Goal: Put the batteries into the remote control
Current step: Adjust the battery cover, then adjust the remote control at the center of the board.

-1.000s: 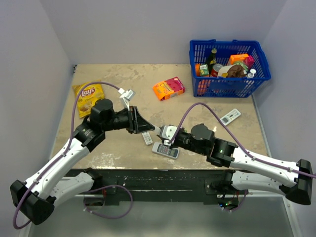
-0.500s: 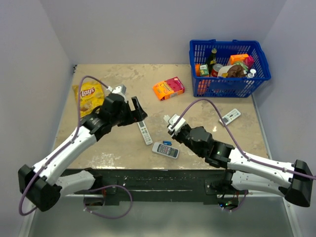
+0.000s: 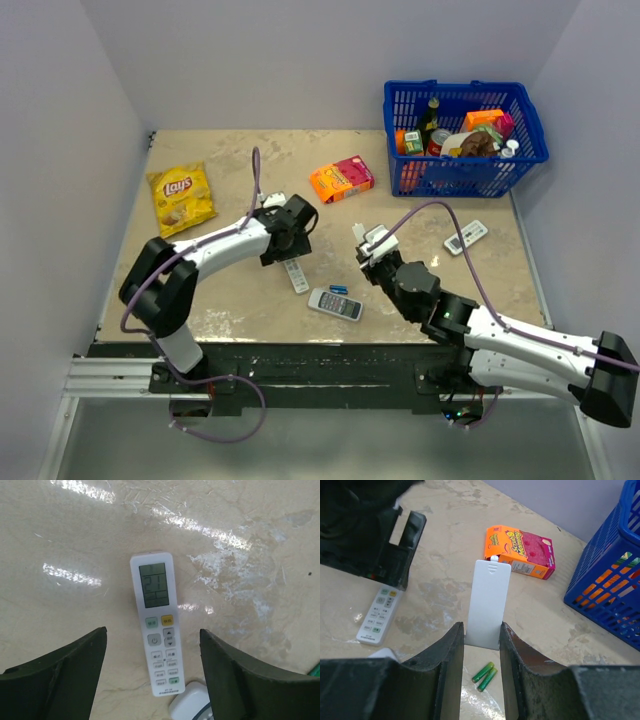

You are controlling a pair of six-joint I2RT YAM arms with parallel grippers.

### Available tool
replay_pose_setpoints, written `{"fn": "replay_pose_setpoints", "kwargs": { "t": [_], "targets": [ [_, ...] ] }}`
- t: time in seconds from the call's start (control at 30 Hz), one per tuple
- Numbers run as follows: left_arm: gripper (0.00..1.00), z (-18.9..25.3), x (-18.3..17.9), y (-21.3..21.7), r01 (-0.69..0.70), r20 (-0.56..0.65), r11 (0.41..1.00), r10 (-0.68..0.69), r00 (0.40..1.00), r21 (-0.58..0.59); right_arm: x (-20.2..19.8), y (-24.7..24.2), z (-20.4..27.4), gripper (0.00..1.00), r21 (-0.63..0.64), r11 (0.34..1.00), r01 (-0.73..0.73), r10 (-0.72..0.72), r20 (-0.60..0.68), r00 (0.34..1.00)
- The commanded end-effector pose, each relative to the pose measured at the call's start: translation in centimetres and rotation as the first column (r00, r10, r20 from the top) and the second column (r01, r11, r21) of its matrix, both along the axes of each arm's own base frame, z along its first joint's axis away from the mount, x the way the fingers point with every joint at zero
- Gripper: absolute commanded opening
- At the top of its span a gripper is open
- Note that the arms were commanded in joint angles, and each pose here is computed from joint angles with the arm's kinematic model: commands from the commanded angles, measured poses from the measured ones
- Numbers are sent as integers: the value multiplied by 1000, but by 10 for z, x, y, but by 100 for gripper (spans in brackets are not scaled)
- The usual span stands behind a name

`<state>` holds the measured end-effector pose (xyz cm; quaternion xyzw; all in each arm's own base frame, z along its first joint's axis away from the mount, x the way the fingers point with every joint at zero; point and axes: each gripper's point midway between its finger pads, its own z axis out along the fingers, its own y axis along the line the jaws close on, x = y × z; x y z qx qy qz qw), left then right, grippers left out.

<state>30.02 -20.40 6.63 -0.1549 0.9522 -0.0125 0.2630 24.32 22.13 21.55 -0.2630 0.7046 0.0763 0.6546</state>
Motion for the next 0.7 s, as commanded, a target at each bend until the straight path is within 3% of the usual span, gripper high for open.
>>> {"fn": "replay_pose_setpoints", "kwargs": {
  "t": [0.0,0.5,0.67],
  "targets": [
    [75,-7,10,-9,-100,12,995,100,995,15,3,-5,19,4,108,993,37,-41,36,998],
    [46,-56,-7,-12,-166,-104,982,175,979,92,-1,-9,23,4,142,990,17,-23,43,999],
    [20,-47,-11,-10,-170,-82,984,174,981,50,-4,-8,29,3,160,987,-6,-1,48,999]
  ]
}}
